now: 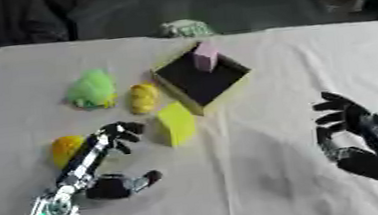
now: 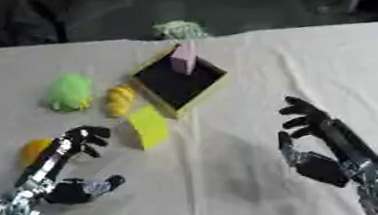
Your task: Pick up objects on the table and place them in the box.
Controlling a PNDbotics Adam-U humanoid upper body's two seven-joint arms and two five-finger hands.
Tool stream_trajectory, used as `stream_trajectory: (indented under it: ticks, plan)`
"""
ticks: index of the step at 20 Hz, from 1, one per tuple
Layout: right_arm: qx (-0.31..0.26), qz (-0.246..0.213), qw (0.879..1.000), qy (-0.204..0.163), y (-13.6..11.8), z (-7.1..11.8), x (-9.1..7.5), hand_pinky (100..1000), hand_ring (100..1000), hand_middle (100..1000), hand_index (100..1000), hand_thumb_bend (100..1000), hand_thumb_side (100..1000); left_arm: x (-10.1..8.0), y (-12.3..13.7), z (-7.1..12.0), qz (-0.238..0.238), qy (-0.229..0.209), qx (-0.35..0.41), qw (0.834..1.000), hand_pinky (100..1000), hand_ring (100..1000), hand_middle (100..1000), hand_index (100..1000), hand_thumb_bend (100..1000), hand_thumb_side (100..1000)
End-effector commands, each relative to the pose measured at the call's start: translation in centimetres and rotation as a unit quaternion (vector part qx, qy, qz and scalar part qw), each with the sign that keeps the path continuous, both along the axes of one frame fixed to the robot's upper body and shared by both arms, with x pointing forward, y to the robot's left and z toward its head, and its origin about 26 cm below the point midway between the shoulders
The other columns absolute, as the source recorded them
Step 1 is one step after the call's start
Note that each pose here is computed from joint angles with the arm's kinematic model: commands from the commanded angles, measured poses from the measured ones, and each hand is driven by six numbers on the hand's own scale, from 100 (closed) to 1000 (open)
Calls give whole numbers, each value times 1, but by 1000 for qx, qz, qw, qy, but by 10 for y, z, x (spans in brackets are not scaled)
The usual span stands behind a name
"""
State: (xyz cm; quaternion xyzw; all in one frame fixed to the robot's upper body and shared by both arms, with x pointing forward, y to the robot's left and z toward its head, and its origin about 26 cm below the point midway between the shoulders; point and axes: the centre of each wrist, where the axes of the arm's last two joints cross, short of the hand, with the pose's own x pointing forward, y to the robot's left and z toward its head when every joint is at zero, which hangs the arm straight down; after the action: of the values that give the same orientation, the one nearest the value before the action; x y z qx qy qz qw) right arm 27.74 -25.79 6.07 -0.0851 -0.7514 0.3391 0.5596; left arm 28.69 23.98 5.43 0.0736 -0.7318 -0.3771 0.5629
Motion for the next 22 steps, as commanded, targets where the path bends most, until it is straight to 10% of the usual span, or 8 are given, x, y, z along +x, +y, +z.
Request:
stream_trajectory:
  ticks: [1,14,22]
  plan:
    - [0,1,1000,-14,-1,7,1,695,770,831,1000,100,314,0,2,6,5,-12,1,1000,625,727,722,832,593,184]
    - [0,1,1000,-13,-1,7,1,695,770,831,1000,100,314,1,9,11,20,-19,13,1000,628,726,721,833,591,186]
    - [-4,0,1000,-12,-3,7,0,695,770,831,1000,100,314,-6,55,46,41,-43,127,990,676,736,738,855,554,190]
